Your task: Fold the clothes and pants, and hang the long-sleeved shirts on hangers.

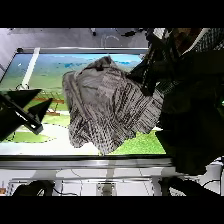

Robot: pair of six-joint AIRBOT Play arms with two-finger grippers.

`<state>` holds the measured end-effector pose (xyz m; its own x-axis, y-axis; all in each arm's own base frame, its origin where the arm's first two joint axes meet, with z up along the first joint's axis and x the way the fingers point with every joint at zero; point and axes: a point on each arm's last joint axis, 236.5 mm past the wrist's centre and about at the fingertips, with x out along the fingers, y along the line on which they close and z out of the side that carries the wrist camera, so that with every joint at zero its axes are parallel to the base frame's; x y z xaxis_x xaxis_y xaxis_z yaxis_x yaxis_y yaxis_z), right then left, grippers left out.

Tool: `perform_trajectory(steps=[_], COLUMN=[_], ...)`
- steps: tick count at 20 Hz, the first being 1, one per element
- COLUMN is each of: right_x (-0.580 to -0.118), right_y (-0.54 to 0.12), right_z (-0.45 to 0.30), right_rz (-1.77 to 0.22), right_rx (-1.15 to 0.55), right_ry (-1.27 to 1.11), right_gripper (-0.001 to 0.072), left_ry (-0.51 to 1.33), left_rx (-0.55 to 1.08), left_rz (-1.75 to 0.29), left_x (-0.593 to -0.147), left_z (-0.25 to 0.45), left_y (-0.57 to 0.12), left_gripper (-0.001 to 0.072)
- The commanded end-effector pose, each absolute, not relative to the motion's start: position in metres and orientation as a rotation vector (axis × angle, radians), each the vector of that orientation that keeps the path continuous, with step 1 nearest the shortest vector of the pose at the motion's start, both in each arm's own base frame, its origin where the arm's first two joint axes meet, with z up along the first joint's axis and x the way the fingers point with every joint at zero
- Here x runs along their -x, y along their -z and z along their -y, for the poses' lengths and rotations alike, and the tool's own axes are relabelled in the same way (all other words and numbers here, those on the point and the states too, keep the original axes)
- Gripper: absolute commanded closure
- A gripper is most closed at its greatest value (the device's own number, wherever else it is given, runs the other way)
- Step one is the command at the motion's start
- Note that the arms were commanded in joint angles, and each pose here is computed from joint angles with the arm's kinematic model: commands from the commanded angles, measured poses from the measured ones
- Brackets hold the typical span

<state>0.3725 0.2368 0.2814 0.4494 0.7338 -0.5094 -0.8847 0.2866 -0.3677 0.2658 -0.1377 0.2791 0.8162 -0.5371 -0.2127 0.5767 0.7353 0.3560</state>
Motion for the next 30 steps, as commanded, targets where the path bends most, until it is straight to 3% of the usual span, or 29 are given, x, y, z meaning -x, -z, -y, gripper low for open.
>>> perform_trajectory(steps=[1,5,10,13,14,15,16,18,19,20,21,24,25,26,28,30], right_x=[-0.327,-0.308,-0.307,-0.306,-0.306,-0.305,-0.305,-0.311,-0.326,-0.348,-0.368,-0.400,-0.402,-0.402,-0.388,-0.366], right_y=[-0.282,-0.281,-0.280,-0.280,-0.280,-0.279,-0.279,-0.278,-0.281,-0.286,-0.287,-0.295,-0.304,-0.317,-0.347,-0.358], right_z=[-0.251,-0.250,-0.249,-0.249,-0.249,-0.249,-0.249,-0.246,-0.243,-0.235,-0.222,-0.188,-0.185,-0.186,-0.217,-0.254], right_rz=[-0.229,-0.243,-0.246,-0.246,-0.247,-0.249,-0.252,-0.259,-0.289,-0.335,-0.369,-0.435,-0.447,-0.442,-0.390,-0.378], right_rx=[0.695,0.716,0.719,0.719,0.719,0.719,0.721,0.729,0.672,0.584,0.547,0.408,0.292,0.146,-0.060,-0.136], right_ry=[-1.295,-1.348,-1.354,-1.355,-1.356,-1.359,-1.359,-1.333,-1.249,-1.124,-1.005,-0.741,-0.688,-0.653,-0.756,-0.879], right_gripper=[0.0656,0.0655,0.0655,0.0655,0.0655,0.0654,0.0654,0.0647,0.0449,0.0159,0.0116,0.0120,0.0206,0.0238,0.0233,0.0204], left_ry=[0.535,0.744,1.050,1.112,1.120,1.109,1.096,1.068,1.030,0.995,0.979,0.910,0.882,0.845,0.786,0.747], left_rx=[-0.532,-0.434,-0.356,-0.326,-0.332,-0.326,-0.307,-0.251,-0.212,-0.174,-0.152,-0.076,-0.060,-0.037,-0.011,-0.012], left_rz=[-0.186,-0.225,-0.448,-0.470,-0.452,-0.436,-0.415,-0.381,-0.391,-0.409,-0.421,-0.448,-0.447,-0.440,-0.407,-0.351], left_x=[-0.288,-0.305,-0.276,-0.265,-0.265,-0.268,-0.273,-0.281,-0.287,-0.294,-0.299,-0.321,-0.329,-0.339,-0.356,-0.368], left_z=[0.106,0.147,0.182,0.189,0.191,0.191,0.192,0.195,0.192,0.189,0.188,0.184,0.182,0.180,0.183,0.194], left_y=[-0.254,-0.227,-0.167,-0.164,-0.166,-0.169,-0.175,-0.186,-0.188,-0.187,-0.185,-0.179,-0.178,-0.178,-0.181,-0.188], left_gripper=[0.0256,0.0255,0.0256,0.0261,0.0358,0.0573,0.0681,0.0681,0.0680,0.0681,0.0681,0.0682,0.0682,0.0683,0.0682,0.0683])
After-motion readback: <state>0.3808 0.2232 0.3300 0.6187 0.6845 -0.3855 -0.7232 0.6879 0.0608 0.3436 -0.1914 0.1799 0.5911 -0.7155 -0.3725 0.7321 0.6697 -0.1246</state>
